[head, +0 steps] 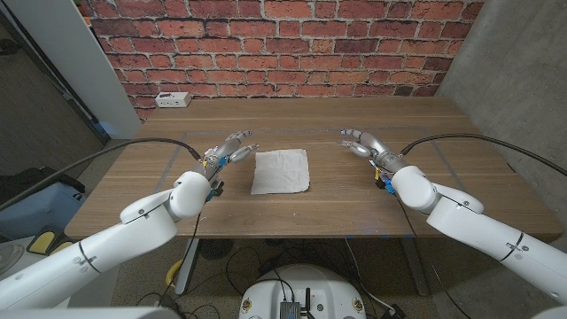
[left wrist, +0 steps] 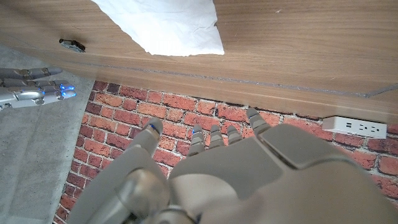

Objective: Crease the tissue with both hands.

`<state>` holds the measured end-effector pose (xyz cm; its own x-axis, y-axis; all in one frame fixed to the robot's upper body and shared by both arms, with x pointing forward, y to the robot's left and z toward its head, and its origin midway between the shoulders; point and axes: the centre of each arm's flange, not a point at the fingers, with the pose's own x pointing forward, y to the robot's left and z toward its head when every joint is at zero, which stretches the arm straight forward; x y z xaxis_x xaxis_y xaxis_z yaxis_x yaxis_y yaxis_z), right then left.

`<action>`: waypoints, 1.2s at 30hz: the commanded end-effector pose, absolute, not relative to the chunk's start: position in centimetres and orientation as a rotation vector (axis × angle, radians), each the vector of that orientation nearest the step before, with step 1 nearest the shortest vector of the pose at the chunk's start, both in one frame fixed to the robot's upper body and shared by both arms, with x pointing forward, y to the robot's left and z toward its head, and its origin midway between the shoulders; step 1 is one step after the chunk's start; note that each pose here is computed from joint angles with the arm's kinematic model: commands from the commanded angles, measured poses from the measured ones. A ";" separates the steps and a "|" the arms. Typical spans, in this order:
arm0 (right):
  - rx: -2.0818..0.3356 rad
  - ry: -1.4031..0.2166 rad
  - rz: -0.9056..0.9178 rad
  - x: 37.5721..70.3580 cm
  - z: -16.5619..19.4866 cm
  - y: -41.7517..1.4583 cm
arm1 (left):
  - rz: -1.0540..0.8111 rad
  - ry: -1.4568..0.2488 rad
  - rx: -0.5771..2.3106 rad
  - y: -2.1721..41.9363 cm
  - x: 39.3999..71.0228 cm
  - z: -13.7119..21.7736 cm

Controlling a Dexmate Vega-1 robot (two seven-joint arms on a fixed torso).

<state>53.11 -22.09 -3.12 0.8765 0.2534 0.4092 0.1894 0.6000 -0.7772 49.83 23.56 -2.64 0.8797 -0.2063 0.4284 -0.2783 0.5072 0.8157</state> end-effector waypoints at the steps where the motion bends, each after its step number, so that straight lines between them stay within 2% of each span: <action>1: -1.019 -0.526 0.053 51.6 -3.8 -20.2 | 0.070 -0.473 1.125 23.6 48.6 -3.4; 22: -1.139 -0.522 0.069 50.2 -5.1 -18.2 | 0.102 -0.378 1.237 23.0 46.3 -5.2; 36: -1.198 -0.498 0.071 49.6 -5.7 -17.4 | 0.119 -0.293 1.367 22.4 46.1 -5.0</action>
<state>50.02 -18.08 -5.34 0.8832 0.3107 0.3513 0.2056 0.4168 -0.8855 46.43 22.79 -5.14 0.9436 -0.1187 0.3090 -0.2649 0.2888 0.9200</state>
